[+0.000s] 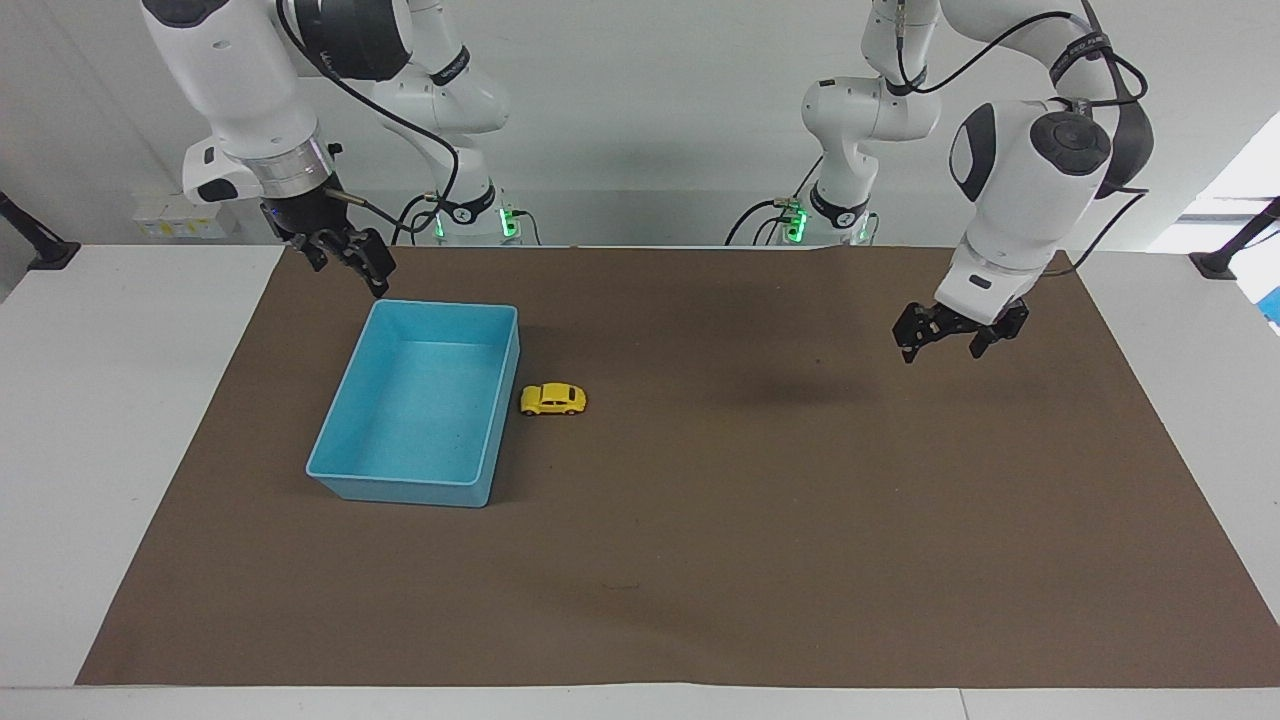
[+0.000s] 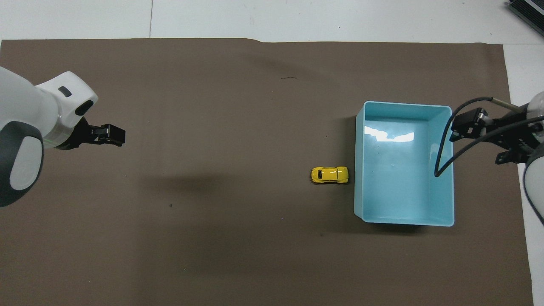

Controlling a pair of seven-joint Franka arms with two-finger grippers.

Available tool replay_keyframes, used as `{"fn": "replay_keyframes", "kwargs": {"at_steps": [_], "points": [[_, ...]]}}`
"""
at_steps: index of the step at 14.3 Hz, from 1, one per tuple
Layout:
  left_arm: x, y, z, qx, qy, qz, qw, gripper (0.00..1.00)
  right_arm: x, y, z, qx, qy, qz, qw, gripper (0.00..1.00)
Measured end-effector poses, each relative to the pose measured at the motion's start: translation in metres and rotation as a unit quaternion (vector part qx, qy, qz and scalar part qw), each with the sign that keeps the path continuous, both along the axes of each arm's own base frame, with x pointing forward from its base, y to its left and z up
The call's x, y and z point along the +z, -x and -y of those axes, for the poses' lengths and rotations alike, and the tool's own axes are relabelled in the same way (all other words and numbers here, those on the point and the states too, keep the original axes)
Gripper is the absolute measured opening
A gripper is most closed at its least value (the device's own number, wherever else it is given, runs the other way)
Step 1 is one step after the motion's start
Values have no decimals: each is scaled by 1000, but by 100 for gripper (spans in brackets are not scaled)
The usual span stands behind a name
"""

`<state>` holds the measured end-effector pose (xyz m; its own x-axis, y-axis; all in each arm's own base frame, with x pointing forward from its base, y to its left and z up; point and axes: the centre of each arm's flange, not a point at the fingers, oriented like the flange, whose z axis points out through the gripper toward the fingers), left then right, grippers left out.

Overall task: Wind up and store yellow beetle car
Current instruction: 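Retract the left gripper while the right gripper lifts toward the bin, then lower the right gripper onto the yellow car beside the bin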

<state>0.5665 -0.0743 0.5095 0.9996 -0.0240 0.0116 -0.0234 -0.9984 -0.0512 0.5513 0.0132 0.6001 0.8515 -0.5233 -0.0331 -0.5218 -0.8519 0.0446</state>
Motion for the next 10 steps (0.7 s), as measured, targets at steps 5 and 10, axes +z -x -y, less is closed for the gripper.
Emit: {"fn": "replay_keyframes", "kwargs": {"at_steps": [5,10], "points": [[41,13,-23,-2,3,24,1000,100,-32,-2,-27,-127,-14,-5,992,100],[88,34,-29,-24,6,28,999,100,-76,-1,-82,-233,-7,-3,973,100]]}}
